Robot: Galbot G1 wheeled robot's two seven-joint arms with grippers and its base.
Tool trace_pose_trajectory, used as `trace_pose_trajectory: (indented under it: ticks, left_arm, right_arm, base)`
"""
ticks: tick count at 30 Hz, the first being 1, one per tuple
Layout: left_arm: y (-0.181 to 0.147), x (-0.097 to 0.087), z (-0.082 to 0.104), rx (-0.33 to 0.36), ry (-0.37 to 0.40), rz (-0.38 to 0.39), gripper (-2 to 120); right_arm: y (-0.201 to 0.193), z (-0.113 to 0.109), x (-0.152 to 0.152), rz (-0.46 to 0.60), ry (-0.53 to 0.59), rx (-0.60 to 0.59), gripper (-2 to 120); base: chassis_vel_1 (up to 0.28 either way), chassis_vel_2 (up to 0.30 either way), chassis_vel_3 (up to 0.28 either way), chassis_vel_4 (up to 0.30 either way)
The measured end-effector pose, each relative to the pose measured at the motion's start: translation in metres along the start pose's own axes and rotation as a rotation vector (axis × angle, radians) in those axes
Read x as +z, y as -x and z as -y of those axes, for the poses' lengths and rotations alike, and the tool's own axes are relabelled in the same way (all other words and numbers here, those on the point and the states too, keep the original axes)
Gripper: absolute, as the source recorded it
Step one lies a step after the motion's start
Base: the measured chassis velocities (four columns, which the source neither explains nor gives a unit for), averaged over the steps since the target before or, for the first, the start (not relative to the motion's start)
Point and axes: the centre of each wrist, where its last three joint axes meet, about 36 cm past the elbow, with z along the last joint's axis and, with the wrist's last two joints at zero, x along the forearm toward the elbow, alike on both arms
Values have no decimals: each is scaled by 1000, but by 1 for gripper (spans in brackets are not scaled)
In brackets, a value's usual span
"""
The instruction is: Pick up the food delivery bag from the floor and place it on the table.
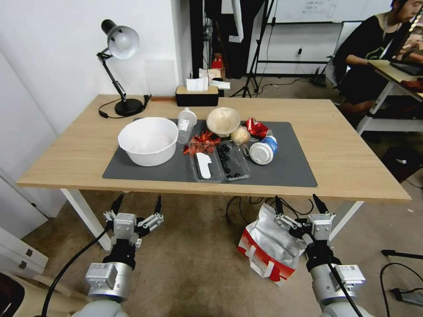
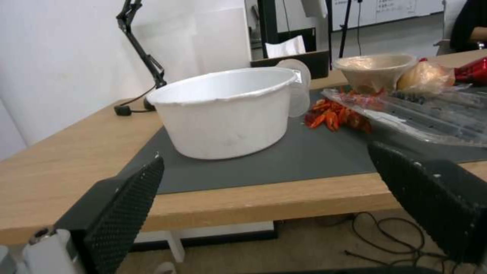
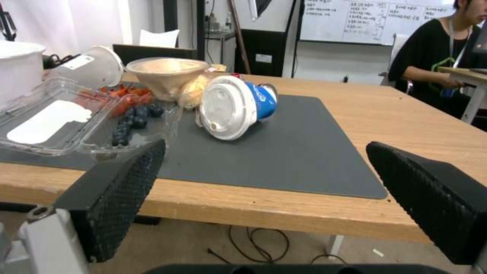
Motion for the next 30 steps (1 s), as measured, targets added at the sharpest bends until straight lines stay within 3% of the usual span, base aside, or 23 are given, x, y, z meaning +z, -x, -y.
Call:
trace_pose_trajectory:
  ticks: [30]
  left_arm:
    - [0,0,0,0,0,0,100]
  right_arm:
    - [0,0,0,0,0,0,100]
  base:
    - [0,0,0,0]
